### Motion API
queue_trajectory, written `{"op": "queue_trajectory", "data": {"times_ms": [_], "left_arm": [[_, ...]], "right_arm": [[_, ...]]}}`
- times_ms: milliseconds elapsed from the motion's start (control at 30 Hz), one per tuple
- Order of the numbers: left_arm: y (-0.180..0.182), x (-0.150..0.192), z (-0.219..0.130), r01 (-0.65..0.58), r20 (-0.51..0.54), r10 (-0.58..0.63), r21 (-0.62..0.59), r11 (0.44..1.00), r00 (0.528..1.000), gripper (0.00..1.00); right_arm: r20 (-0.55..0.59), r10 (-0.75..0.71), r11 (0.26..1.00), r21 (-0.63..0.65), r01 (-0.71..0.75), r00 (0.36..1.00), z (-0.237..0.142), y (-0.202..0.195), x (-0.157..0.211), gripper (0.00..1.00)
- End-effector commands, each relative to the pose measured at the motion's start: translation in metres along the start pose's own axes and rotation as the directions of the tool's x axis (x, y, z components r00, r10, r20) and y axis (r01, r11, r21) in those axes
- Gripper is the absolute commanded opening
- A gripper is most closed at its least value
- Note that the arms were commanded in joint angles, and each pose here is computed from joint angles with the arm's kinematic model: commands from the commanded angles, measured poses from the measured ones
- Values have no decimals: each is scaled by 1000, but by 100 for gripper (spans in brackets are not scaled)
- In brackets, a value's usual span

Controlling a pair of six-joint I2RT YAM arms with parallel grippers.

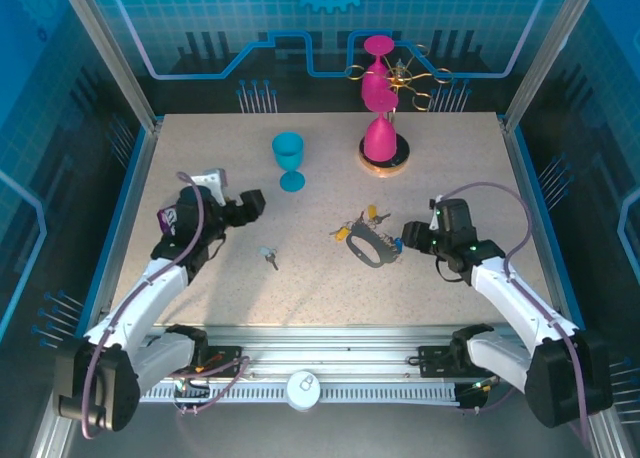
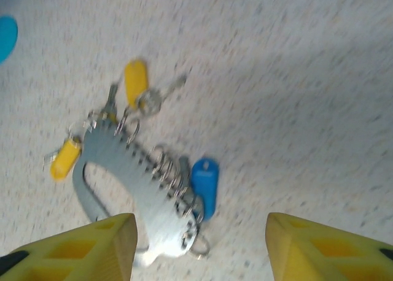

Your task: Put the keys on the keyring

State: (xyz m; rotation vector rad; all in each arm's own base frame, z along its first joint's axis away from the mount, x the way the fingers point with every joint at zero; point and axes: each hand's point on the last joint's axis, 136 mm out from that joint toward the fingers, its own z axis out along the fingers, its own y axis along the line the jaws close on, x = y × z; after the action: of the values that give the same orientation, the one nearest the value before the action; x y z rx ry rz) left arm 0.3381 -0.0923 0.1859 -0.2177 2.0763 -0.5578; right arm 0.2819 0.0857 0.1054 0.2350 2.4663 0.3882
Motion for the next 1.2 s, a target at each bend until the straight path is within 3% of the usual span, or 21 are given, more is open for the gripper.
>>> {"op": "queue_trajectory", "data": {"times_ms": [0, 200, 567, 867, 1167], "left_arm": [[-20, 28, 4, 67, -106, -66, 6, 998, 992, 94], [-57, 65, 22, 144, -225, -135, 25, 989, 965, 92], [-114, 119, 49, 169, -384, -144, 31, 985, 912, 87], [-126, 120, 63, 164, -389, -142, 24, 986, 910, 85], [-122, 116, 67, 153, -362, -143, 0, 988, 921, 85]], "right_arm": [[-101, 34, 998, 57, -28, 994, 1, 5, 19, 54], [-194, 51, 989, 149, -22, 980, 15, -1, 35, 44], [-214, 21, 994, 111, 3, 977, 42, 16, 22, 40], [-276, 9, 994, 107, 22, 961, 80, 18, 30, 37], [-394, -63, 996, 32, 82, 917, 78, 46, 77, 30]]}}
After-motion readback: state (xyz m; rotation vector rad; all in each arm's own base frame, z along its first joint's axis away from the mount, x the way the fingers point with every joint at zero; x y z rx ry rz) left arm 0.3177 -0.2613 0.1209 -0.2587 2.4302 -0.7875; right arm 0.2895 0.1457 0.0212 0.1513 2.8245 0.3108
